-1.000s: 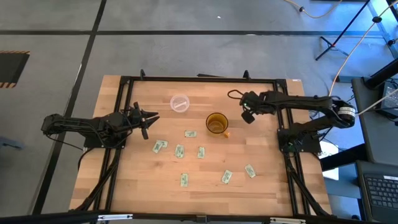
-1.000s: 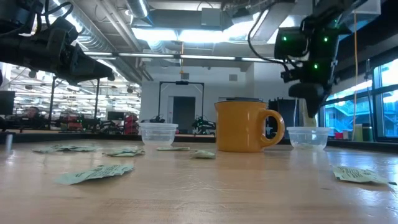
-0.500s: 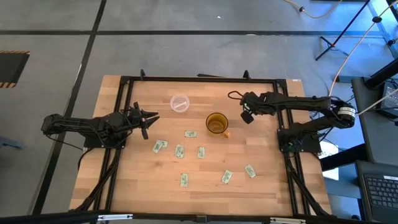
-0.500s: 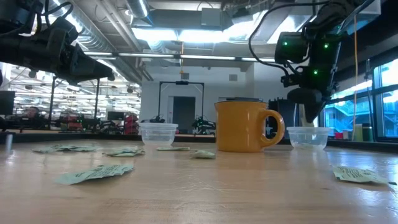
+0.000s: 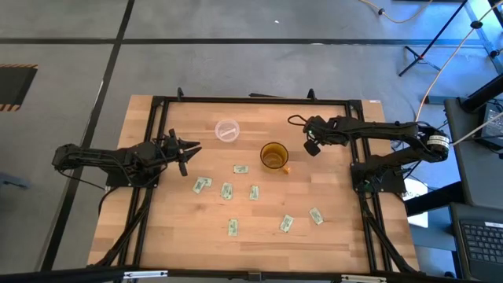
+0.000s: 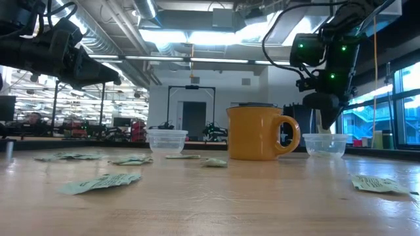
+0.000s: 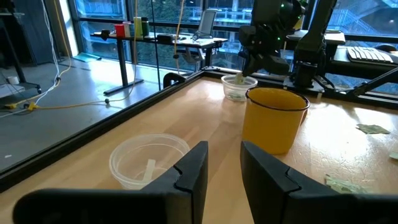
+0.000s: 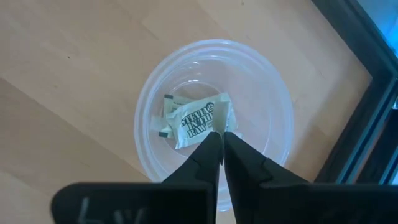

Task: Pick and place Stevia / Truvia into bins
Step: Put the white stevia packet into the right transparent container

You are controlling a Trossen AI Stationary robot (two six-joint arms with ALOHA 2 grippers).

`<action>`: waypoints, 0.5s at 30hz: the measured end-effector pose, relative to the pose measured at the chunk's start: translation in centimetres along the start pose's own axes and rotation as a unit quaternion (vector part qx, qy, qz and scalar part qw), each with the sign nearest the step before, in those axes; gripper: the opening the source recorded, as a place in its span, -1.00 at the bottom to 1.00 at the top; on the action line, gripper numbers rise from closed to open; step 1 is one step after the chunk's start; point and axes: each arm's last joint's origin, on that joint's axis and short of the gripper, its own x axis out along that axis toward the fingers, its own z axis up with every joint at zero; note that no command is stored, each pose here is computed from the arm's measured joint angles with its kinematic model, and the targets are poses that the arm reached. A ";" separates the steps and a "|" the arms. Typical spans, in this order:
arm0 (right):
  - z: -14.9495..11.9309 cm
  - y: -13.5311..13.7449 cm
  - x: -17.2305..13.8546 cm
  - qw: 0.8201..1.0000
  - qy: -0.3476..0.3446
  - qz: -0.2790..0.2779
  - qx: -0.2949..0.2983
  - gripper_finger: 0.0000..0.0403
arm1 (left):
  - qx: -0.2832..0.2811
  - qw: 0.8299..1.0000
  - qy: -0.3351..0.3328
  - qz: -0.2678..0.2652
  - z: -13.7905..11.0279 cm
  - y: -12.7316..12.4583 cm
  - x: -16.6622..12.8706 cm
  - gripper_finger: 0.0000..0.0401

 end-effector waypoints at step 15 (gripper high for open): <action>-0.1 0.2 0.0 0.999 0.011 0.028 -0.014 -0.83 | 0.000 1.000 0.000 0.000 0.0 0.0 0.0 -0.56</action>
